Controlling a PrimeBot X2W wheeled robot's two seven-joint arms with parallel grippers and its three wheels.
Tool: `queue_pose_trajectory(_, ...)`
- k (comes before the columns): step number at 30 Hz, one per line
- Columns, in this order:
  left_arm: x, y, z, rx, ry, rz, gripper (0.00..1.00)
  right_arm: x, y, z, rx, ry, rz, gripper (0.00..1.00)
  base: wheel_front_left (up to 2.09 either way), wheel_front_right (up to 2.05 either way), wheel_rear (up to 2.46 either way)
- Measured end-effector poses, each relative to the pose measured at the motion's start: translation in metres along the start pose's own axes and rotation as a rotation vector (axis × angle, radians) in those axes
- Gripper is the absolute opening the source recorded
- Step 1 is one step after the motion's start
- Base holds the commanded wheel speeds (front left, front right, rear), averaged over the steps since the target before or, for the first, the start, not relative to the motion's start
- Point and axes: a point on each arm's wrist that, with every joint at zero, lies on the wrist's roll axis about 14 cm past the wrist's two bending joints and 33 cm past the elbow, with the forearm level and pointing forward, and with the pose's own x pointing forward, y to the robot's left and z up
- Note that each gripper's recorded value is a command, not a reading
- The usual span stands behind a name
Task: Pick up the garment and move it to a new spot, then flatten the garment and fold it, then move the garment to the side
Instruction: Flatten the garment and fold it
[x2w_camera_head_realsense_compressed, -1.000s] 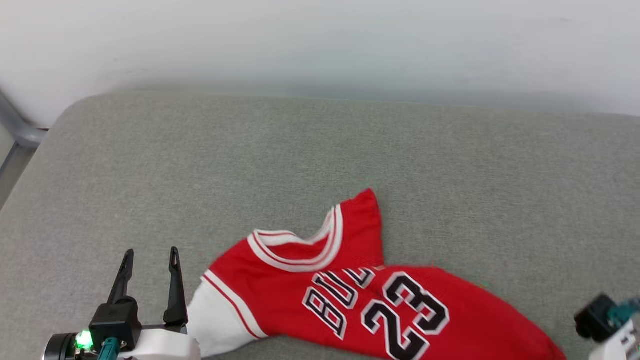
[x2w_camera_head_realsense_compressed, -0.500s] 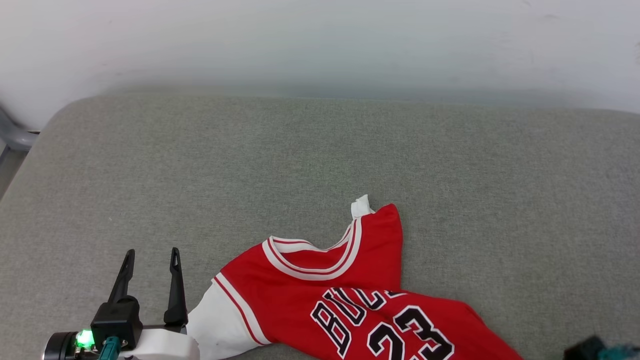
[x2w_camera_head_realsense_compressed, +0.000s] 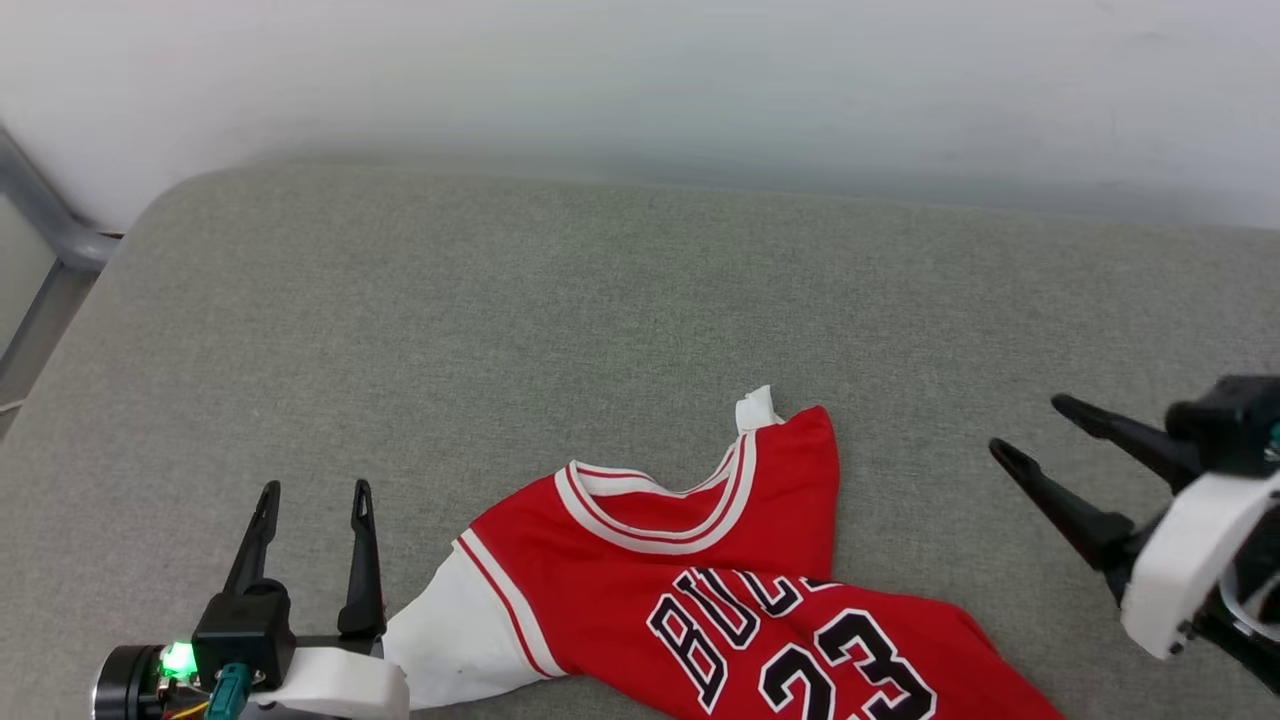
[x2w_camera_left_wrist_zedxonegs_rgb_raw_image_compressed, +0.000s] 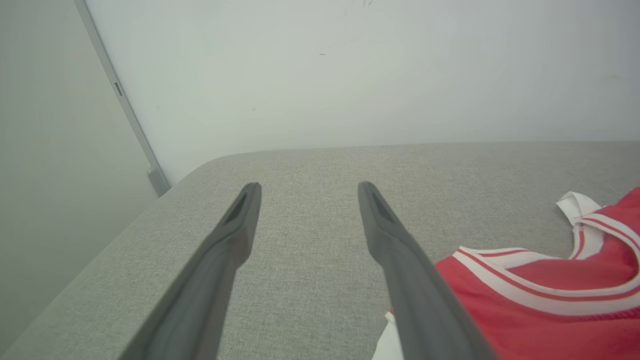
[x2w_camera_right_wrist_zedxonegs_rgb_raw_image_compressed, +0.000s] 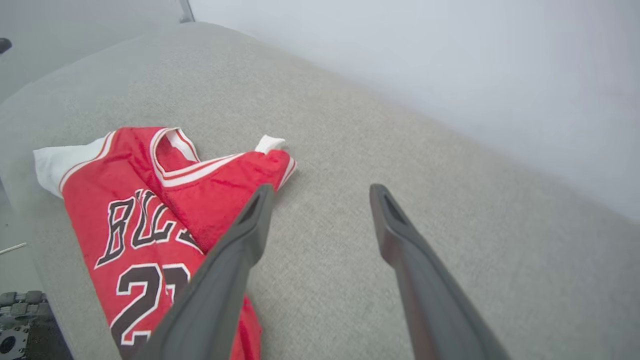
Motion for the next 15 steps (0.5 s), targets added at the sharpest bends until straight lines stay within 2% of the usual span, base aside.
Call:
queue_pose_trajectory(6,0.006,0.003,0.001,0.006,-0.001,0.013,1.0,0.05,0.032,0.03,-0.183,0.052,0.135,1.0,0.0,0.0,0.0)
queue_pose_trajectory(10,0.007,0.006,0.0,0.011,0.004,0.025,1.0,0.076,0.057,0.012,-0.271,0.22,0.241,1.0,0.0,0.0,0.0)
queue_pose_trajectory(15,0.008,0.008,-0.003,0.011,0.015,0.041,1.0,0.097,0.065,-0.012,-0.383,0.428,0.311,1.0,0.0,0.0,0.0)
